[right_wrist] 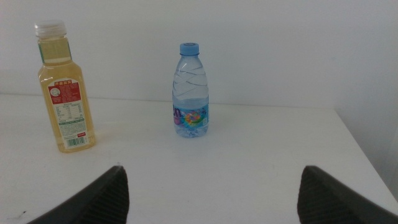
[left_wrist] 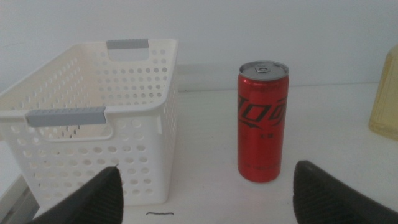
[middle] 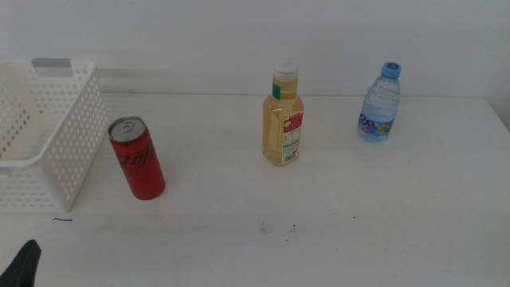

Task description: Use arms to grab the bottles and put them into the dustbin to the left of the table.

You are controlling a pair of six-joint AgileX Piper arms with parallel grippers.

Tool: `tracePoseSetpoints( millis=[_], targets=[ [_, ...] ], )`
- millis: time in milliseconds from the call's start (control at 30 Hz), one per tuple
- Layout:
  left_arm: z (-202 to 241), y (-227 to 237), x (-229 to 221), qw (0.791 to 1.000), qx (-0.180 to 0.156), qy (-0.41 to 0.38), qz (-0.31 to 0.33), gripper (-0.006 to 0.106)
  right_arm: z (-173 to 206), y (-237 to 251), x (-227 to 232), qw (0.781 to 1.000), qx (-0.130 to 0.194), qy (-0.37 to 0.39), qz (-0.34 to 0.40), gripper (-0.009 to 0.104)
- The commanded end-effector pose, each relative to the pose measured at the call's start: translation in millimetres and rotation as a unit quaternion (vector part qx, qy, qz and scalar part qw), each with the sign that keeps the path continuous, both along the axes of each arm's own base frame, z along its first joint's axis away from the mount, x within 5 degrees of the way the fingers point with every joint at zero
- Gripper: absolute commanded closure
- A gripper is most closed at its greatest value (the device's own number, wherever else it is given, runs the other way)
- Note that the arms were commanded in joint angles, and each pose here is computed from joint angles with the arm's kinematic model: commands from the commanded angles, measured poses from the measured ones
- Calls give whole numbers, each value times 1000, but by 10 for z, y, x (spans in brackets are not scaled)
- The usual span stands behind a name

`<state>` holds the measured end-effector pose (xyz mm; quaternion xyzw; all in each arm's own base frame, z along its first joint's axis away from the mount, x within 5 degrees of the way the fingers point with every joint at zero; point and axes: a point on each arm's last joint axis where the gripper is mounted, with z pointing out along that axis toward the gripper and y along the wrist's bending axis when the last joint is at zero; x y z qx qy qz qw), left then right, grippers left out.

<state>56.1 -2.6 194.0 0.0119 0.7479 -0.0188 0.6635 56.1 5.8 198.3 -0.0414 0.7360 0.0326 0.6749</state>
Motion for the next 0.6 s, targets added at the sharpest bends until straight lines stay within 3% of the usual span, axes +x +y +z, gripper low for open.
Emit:
tracePoseSetpoints(
  millis=[0, 133, 333, 567],
  targets=[
    [38, 0, 0, 1000, -2, -18, 0, 7, 3, -5, -2, 1000, -3, -7, -4, 14],
    [130, -42, 130, 999, -4, -45, -27, 7, 3, -5, -2, 1000, -3, -7, -4, 14],
    [57, -260, 574, 995, -2, -13, -100, 7, 3, -5, -2, 1000, -3, -7, -4, 14],
    [-199, -386, 958, 994, 2, -15, -108, 7, 3, -5, -2, 1000, -3, -7, -4, 14]
  ],
)
